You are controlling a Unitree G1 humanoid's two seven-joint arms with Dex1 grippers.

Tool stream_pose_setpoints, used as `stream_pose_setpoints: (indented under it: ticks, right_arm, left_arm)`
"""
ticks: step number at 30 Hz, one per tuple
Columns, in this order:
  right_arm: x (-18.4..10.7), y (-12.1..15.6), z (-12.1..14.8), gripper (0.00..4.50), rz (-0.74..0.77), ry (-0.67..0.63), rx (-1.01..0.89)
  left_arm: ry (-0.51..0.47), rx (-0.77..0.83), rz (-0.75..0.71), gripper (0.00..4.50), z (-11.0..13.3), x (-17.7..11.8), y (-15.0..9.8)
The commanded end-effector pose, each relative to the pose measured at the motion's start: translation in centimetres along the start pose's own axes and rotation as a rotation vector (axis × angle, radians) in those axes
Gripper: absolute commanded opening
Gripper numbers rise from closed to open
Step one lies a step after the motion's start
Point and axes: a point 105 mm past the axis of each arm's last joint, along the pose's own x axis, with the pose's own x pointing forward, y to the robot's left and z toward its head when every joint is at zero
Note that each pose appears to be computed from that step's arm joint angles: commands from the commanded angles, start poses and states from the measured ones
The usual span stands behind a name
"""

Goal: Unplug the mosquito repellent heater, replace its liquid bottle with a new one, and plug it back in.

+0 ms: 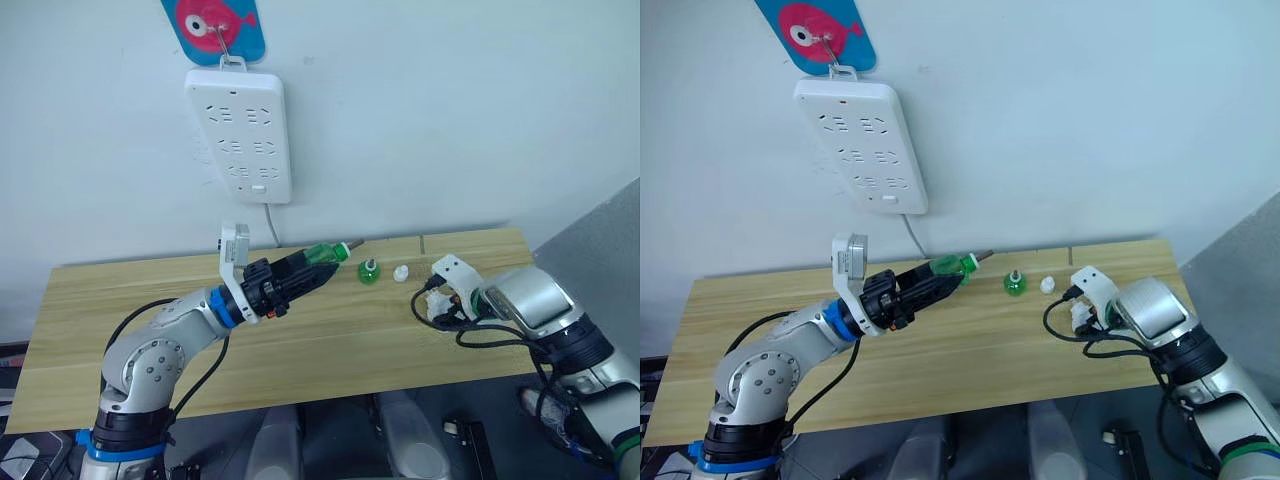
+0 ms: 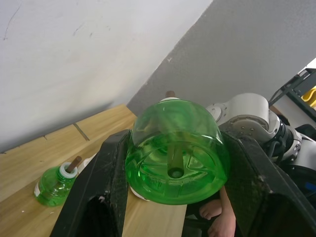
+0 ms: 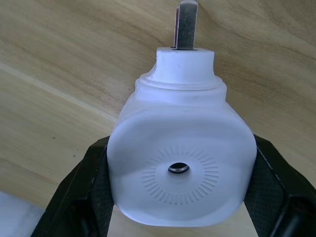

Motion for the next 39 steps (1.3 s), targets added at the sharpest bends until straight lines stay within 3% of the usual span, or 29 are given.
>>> stream_pose_setpoints:
  ticks: [1,10,15,18,24,29,39]
  right_arm:
    - [-0.7,0.5,0.7,3.01,0.032,-0.061,-0.144]
    - [-6.3,-0.5,2.2,3.01,0.193,-0.313,-0.102]
    - [-10.6,0.6,2.2,3.01,0.367,-0.516,-0.117]
    - [-12.3,1.2,2.3,3.01,0.456,-0.553,-0.060]
    - [-17.2,4.2,4.9,3.01,0.801,-0.713,0.077]
    - [-18.6,5.3,5.6,3.01,0.912,-0.744,0.086]
    - [-18.7,6.2,7.7,3.01,0.919,-0.833,0.122]
  left_arm:
    - [-0.004,0.029,-0.027,2.28,0.4,-0.2,-0.8]
    - [0.088,0.026,-0.088,2.28,0.3,-1.4,-0.5]
    - [0.170,0.044,-0.173,2.28,1.4,-2.1,-0.6]
    - [0.213,0.048,-0.236,2.28,1.9,-2.2,-1.0]
    - [0.257,0.043,-0.408,2.28,4.2,-0.9,-3.3]
    - [0.252,0.048,-0.439,2.28,5.5,-0.3,-3.6]
    - [0.237,0.067,-0.446,2.28,5.1,0.8,-3.9]
